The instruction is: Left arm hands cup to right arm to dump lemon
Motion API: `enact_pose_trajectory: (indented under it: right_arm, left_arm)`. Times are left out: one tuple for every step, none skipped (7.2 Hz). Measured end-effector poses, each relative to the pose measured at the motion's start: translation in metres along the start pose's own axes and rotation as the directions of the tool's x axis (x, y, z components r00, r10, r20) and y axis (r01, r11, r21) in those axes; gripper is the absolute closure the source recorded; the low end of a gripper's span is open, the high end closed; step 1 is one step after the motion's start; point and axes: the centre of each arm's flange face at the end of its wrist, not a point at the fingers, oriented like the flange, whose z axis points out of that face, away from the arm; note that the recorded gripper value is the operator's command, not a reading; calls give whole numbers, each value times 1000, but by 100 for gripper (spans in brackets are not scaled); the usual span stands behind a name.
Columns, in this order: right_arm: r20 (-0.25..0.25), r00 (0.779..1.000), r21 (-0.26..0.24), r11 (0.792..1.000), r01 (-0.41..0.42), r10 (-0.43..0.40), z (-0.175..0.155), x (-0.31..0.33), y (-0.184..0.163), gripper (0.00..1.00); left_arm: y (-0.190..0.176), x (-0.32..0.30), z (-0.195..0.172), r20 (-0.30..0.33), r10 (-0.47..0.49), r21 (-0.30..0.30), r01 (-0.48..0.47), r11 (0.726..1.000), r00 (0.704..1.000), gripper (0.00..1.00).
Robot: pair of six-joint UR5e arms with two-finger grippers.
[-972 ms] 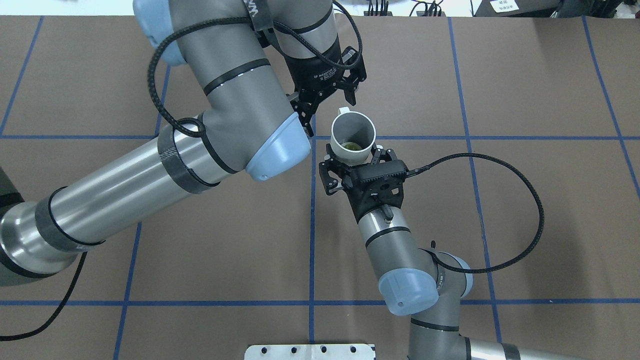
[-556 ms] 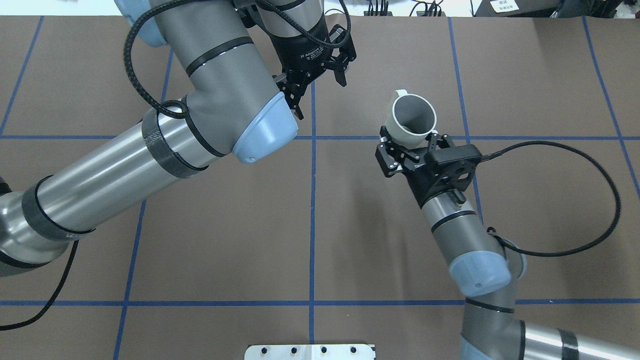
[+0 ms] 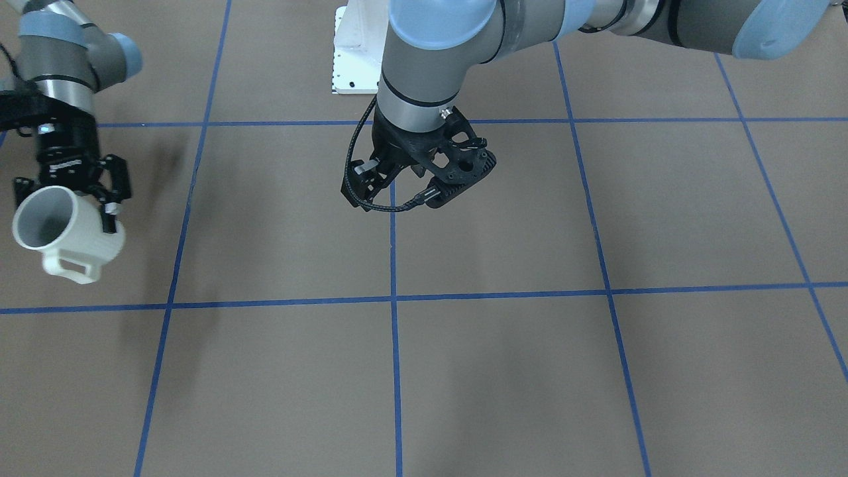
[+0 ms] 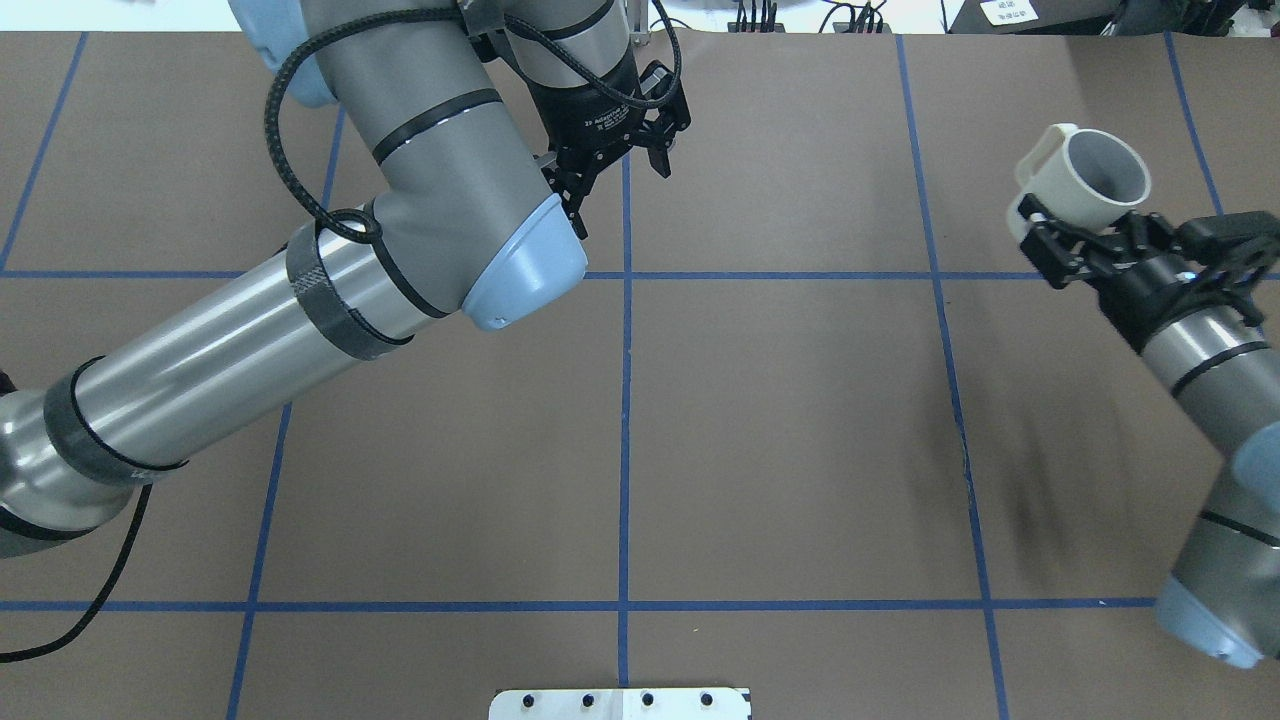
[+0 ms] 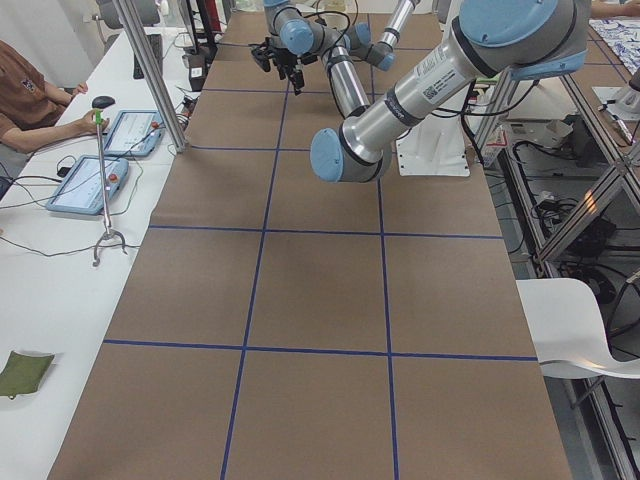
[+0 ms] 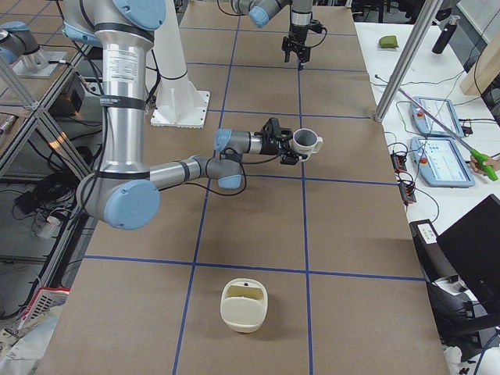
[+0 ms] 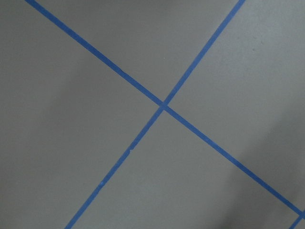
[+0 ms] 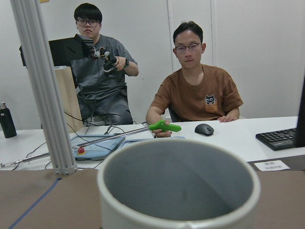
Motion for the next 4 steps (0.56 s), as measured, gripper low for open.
enact_pose_trajectory:
  right_arm:
    - [-4, 998, -24, 998, -63, 63, -31, 57, -17, 62]
    - [-6, 982, -24, 982, -188, 188, -65, 102, -26, 64]
    - [-9, 941, -23, 941, -338, 338, -92, 141, -29, 64]
    - [-17, 898, -33, 897, -440, 440, -112, 180, -28, 64]
  left_arm:
    - [1, 0, 2, 2, 1, 5, -1, 1000, 1000, 0]
    - [1, 0, 3, 2, 2, 12, -2, 1000, 1000, 0]
    - [0, 1, 4, 0, 3, 23, -3, 1000, 1000, 0]
    - [-1, 1, 4, -1, 4, 31, -4, 1000, 1000, 0]
